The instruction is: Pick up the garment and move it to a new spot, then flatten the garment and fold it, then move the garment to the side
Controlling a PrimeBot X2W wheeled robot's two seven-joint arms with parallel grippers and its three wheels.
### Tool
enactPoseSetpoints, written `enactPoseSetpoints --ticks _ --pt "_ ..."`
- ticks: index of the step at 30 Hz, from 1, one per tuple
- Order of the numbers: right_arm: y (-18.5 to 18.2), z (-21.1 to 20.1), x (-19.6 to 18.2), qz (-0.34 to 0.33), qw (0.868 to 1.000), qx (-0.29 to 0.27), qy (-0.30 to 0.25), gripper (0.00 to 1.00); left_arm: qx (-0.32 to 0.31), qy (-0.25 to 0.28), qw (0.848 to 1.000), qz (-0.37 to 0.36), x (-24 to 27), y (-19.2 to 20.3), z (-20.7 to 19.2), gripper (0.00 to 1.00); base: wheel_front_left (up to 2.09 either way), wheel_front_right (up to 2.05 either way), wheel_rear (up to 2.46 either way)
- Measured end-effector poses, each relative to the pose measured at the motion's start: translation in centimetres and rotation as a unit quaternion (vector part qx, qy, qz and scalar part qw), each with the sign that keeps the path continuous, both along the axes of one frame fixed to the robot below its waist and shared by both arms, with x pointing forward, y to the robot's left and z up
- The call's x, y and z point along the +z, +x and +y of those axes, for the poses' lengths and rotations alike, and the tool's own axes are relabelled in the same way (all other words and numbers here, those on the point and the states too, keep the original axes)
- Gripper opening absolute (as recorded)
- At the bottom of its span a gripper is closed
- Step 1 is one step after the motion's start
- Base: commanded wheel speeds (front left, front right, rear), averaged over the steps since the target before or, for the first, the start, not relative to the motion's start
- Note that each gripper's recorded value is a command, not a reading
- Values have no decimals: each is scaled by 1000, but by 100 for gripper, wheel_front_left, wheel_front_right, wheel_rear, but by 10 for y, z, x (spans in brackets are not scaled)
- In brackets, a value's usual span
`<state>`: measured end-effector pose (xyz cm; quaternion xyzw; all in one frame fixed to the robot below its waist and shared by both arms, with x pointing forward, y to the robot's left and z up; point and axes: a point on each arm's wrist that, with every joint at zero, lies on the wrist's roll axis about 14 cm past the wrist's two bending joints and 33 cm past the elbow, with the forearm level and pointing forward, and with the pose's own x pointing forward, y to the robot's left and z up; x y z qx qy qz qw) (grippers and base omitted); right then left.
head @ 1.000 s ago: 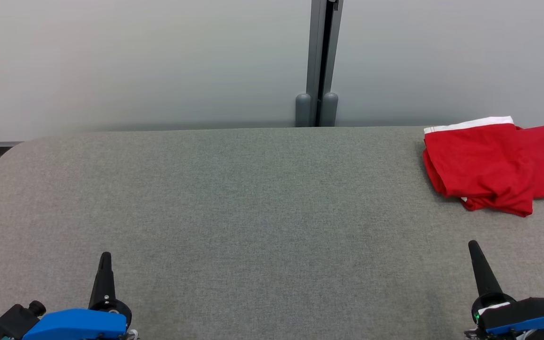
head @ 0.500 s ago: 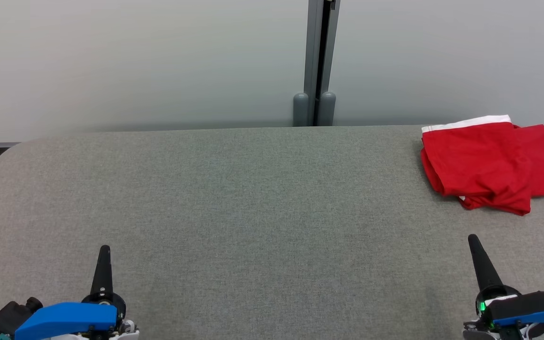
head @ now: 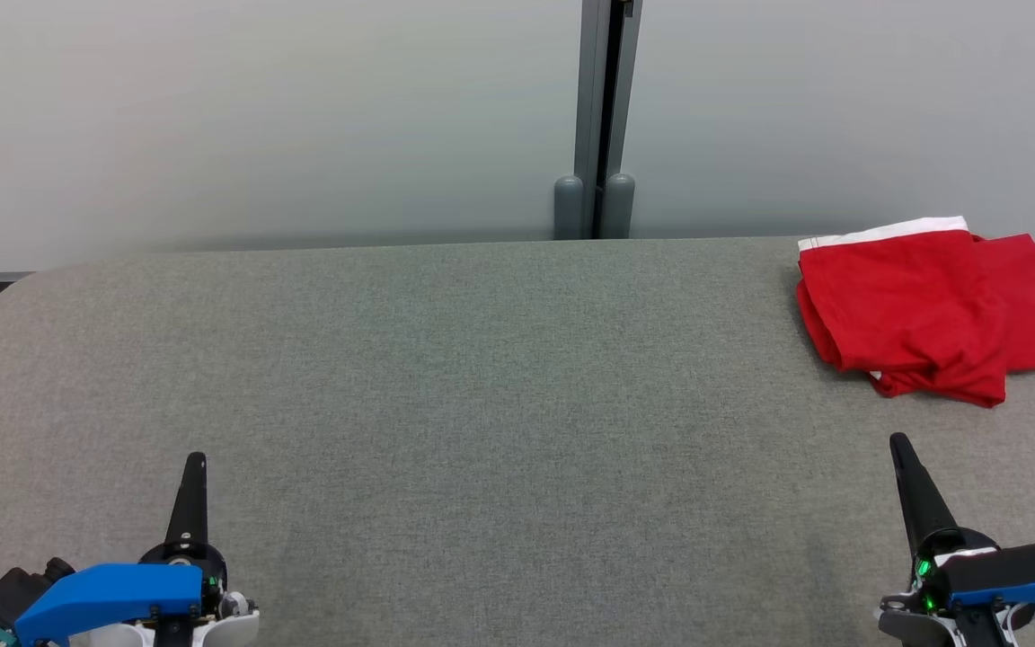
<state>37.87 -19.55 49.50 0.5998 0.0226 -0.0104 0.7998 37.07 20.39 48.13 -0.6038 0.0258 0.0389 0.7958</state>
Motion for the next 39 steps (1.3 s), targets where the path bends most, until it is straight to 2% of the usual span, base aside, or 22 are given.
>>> enactPoseSetpoints --ticks 24,25,39 --pt "5 -2 4 -10 996 -7 93 0 -6 -88 996 -23 14 11 -3 0 0 0 0" --pt "8 -3 8 -17 991 -9 130 0 -6 -124 992 -35 20 16 -3 0 0 0 0" --pt "8 -4 8 -17 989 -10 145 0 -8 -137 990 -38 22 17 -4 0 0 0 0"
